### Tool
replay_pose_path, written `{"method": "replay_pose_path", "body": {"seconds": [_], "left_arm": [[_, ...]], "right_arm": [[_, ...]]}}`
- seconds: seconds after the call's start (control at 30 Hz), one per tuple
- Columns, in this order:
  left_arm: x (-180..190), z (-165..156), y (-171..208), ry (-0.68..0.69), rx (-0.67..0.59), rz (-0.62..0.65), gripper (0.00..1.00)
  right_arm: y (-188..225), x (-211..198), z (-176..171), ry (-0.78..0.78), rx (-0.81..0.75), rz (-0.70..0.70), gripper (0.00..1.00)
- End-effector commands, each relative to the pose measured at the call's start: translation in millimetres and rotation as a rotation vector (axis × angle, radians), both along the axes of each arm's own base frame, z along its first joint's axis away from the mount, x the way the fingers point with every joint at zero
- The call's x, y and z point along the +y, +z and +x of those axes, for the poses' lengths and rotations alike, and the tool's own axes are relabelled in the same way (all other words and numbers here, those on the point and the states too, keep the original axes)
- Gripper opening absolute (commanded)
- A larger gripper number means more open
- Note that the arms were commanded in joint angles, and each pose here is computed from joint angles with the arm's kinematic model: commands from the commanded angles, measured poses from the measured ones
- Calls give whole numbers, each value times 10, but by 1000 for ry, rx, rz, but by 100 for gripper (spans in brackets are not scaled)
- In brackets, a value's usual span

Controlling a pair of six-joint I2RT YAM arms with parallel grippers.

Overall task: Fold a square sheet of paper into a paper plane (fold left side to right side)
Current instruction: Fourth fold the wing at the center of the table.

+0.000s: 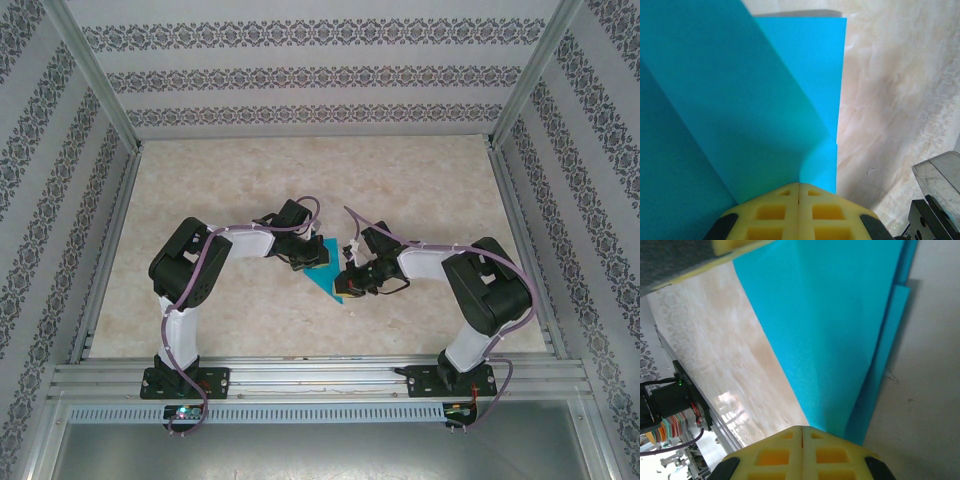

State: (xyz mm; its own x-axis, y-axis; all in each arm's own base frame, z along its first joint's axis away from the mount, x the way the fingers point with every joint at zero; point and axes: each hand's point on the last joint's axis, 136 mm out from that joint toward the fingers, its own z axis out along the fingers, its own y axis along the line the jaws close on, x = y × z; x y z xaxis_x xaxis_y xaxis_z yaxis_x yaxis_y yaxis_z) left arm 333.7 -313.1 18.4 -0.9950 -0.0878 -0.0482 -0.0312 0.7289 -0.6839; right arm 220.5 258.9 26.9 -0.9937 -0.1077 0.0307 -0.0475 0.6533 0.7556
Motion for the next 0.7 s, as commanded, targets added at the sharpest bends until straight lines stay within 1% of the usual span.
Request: {"method": "replay_pose_path", "body": {"seconds": [0.0,0.3,0.67], "left_arm": [[299,-214,-395,31,102,140,0],[300,-212,-398,32,103,140,0],[308,-211,-414,32,107,143,0]], "right_arm": [[-124,-53,-105,16,21,-50,0],[-165,-102,-143,21,29,-84,0],[-206,-119,-185,27,45,-92,0]]}}
